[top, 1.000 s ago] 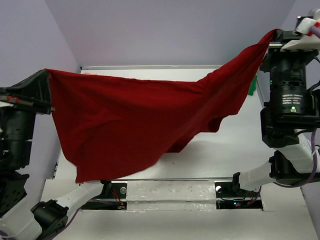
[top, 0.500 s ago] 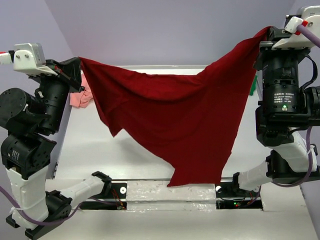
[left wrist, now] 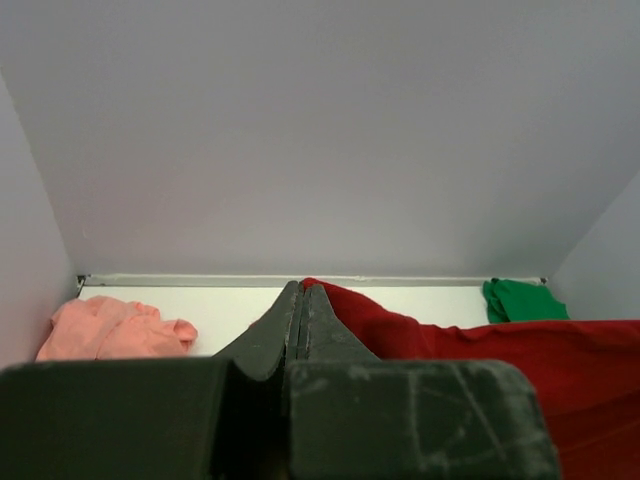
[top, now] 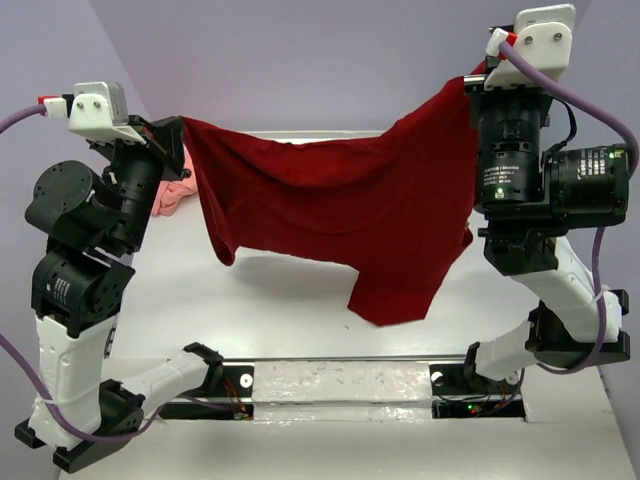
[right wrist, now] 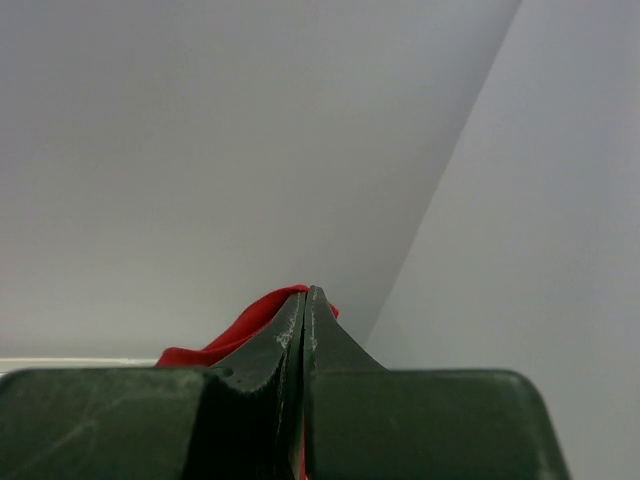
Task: Fold and stack the t-shirts
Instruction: Flatten out the tshirt
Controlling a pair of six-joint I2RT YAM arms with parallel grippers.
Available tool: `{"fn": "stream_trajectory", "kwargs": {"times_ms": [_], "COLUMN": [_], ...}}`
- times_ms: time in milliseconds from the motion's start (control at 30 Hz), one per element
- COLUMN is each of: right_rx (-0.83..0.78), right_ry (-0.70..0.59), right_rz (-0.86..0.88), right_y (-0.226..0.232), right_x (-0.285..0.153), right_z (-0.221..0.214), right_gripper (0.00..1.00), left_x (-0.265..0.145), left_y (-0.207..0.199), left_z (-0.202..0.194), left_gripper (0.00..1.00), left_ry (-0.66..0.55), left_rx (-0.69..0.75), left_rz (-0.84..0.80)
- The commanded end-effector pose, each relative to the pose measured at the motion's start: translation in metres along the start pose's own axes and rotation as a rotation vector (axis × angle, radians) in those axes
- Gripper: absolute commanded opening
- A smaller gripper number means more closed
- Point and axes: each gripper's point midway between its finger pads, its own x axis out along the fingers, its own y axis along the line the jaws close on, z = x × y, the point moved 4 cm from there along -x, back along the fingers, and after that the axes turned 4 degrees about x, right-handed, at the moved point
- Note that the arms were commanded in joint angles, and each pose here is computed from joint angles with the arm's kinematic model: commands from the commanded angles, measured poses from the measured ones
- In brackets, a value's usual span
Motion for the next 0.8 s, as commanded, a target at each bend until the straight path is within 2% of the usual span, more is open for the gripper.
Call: {"fn": "stream_trajectory", "kwargs": {"times_ms": [0,67,200,300,333,467,600,633,700,733,767], "right_rx": [0.070,0.047,0.121,0.146,0.206,0.273,0.249,0.234,0.254,0.217,0.229], "right_ry": [-0.039,-0.029,-0.015,-0.038,-0.038,-0.113,-0.139,-0.153,-0.155,-0.147,-0.162], "right_rz": [0.049,0.038,0.058,0.017,0.029,0.068,0.074,0.085,0.084,0.127,0.132], "right_y": [-0.006,-0.005,-0.018,-0.038,-0.038,-0.055,-0.060,-0.054,-0.067,-0.052,-0.065], "right_x": [-0.002,-0.009,-0.023,-0.024,-0.024,-0.020,-0.017,-0.018,-0.018,-0.022,-0.023], "right_z": [0.017,0.015,0.019,0.013,0.014,0.026,0.036,0.035,0.031,0.024,0.021], "right_gripper": [0.00,0.00,0.00,0.00,0.00,0.00,0.00,0.00,0.00,0.00,0.00], "left_x": [-0.028,-0.051,-0.077,-0.090,-0.091,-0.052,-0.020,-0.004,0.007,0.018,0.021], "left_y": [-0.001,0.004,0.017,0.025,0.027,0.024,0.012,0.007,0.002,-0.003,-0.007], "left_z": [0.053,0.076,0.085,0.077,0.073,0.032,0.028,0.021,0.026,0.023,0.027], "left_gripper": [0.00,0.00,0.00,0.00,0.00,0.00,0.00,0.00,0.00,0.00,0.00], "left_ry": [-0.182,-0.240,-0.238,-0.243,-0.237,-0.098,-0.106,-0.078,-0.081,-0.071,-0.092], "left_rx": [-0.065,-0.090,-0.093,-0.082,-0.079,-0.027,-0.026,-0.019,-0.021,-0.022,-0.034], "left_rz": [-0.062,-0.075,-0.043,-0.006,0.002,0.043,0.018,0.008,-0.005,-0.019,-0.033]}}
